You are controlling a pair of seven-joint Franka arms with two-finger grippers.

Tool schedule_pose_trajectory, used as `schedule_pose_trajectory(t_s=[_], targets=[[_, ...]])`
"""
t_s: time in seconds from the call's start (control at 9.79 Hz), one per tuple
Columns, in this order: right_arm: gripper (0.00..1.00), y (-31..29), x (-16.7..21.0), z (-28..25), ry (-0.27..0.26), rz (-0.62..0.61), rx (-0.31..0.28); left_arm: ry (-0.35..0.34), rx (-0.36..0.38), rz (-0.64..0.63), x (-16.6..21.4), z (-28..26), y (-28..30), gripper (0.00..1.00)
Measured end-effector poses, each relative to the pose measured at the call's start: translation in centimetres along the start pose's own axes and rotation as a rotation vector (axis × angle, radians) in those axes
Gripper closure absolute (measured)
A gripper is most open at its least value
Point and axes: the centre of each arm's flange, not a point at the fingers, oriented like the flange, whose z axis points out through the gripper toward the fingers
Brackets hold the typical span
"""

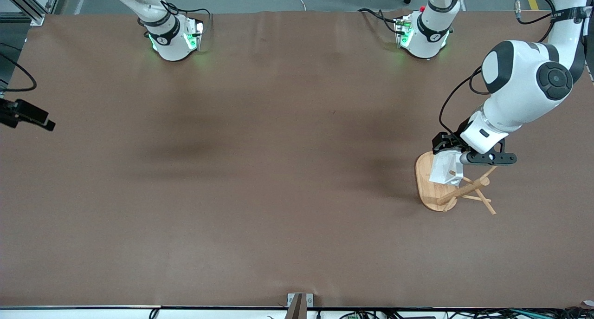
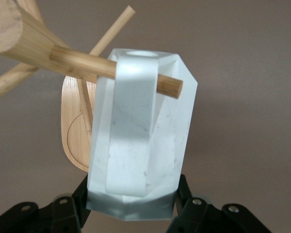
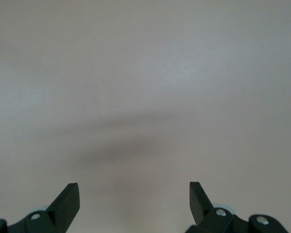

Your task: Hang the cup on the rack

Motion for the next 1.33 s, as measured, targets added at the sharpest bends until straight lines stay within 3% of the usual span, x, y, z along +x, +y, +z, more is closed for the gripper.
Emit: schedule_pose_trajectory(t_s=[0.2, 0.41, 0.51, 0.92, 1.12, 1.33], targets=[[0.00, 0.0, -0.4, -3.3, 0.038, 0.016, -0.024, -0.037, 0.002, 0.031, -0.2, -0.3, -0.6, 0.29], [0.00, 0.7, -0.5, -4.9, 0.068, 0.007, -0.075, -0.135, 0.007, 0.036, -1.4, -0.4, -1.5, 0.06], [0.00, 0.8, -0.4, -4.8, 0.066, 0.003, -0.080, -0.161, 0.009, 0.037, -2.0, -0.9, -1.5, 0.00], [0.00, 0.8, -0.1, -4.4, 0.059, -0.019, -0.081, -0.221, 0.026, 0.044, -2.8, -5.1, -1.4, 0.00], [0.00, 0.8, -0.1, -4.4, 0.058, -0.021, -0.081, -0.198, 0.089, 0.070, -2.4, -7.4, -1.6, 0.00], [0.00, 0.8, -0.1, -4.4, 0.058, -0.021, -0.081, -0.112, 0.103, 0.081, -1.3, -11.3, -1.1, 0.00]])
